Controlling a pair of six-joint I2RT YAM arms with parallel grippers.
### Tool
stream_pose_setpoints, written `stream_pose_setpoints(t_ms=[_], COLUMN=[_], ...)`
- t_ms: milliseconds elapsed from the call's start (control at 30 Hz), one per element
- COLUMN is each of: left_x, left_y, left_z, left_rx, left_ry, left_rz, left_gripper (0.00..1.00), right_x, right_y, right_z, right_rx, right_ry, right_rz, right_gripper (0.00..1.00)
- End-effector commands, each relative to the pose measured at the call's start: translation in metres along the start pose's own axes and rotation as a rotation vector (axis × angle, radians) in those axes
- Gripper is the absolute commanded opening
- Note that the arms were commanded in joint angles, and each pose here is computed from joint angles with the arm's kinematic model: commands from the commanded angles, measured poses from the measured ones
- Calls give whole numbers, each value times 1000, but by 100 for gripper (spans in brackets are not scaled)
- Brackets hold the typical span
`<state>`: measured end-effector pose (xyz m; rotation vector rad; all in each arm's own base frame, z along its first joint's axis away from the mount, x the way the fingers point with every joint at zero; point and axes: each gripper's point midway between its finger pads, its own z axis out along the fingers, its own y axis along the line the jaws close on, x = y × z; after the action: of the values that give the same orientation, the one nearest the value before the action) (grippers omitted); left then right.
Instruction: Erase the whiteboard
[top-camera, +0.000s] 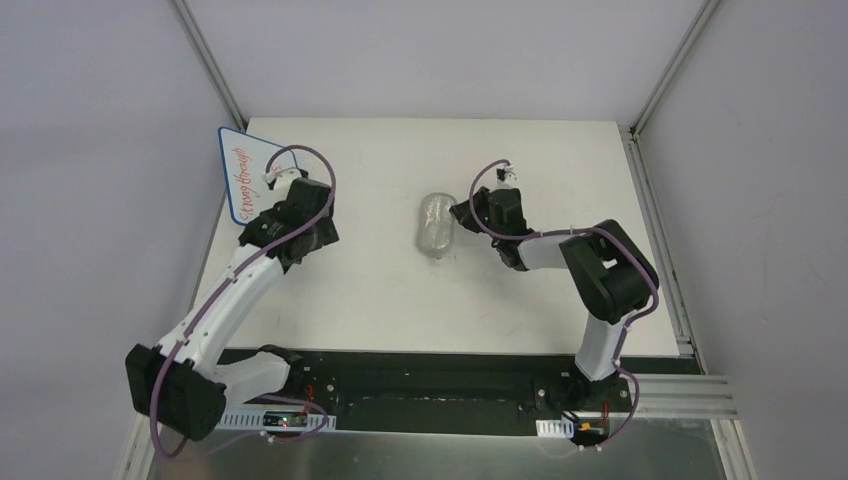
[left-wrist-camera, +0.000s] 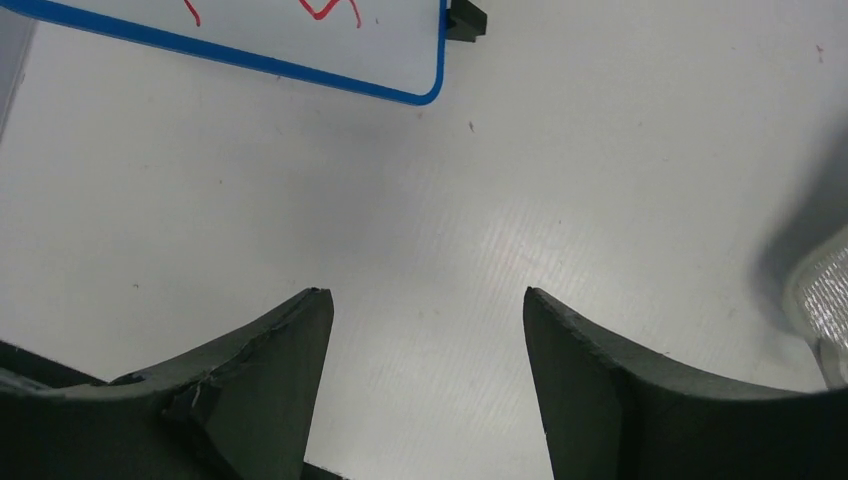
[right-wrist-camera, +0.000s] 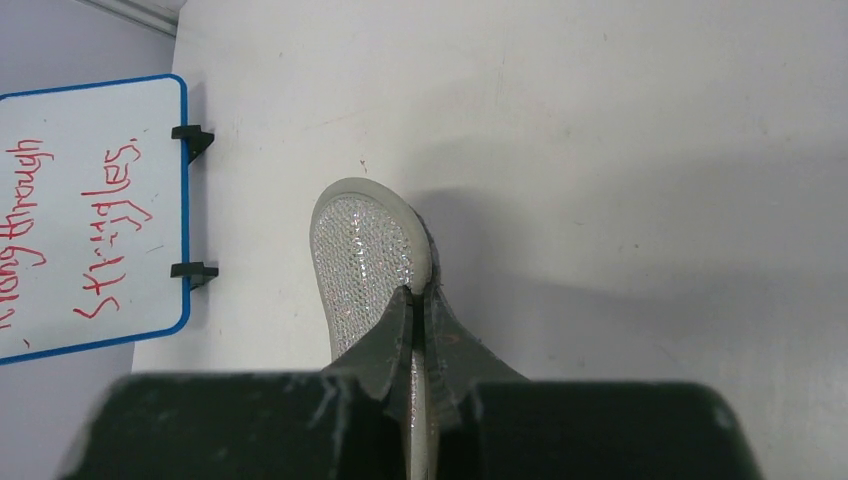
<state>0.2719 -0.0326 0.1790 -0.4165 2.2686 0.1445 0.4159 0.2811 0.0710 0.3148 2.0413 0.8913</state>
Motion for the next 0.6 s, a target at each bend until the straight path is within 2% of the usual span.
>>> stream_pose_setpoints(t_ms=[0,233,367,467,567], left_x=[-21,-46,-45,-52,-46], left_y=[10,-18,-40,-46,-48], left_z=[8,33,59,76,95], left_rx=[-253,-410,-469,-523,-581], left_ry=[-55,-61,-40,-69,-15], left_rz=[-171,-488,-620,-703,-778], left_gripper=[71,69,63,62,61], right_x=[-46,-50,-54,-57,-60], right_y=[29,27,25,24,23], right_z=[-18,-25,-30,-31,-32], right_rx=[-109,-119,-122,-126,-130], right_ry=[-138,-145,-159,-164,-165], right_rz=[-58,-56,-53,-44,-36], right_gripper=[0,0,0,0,0])
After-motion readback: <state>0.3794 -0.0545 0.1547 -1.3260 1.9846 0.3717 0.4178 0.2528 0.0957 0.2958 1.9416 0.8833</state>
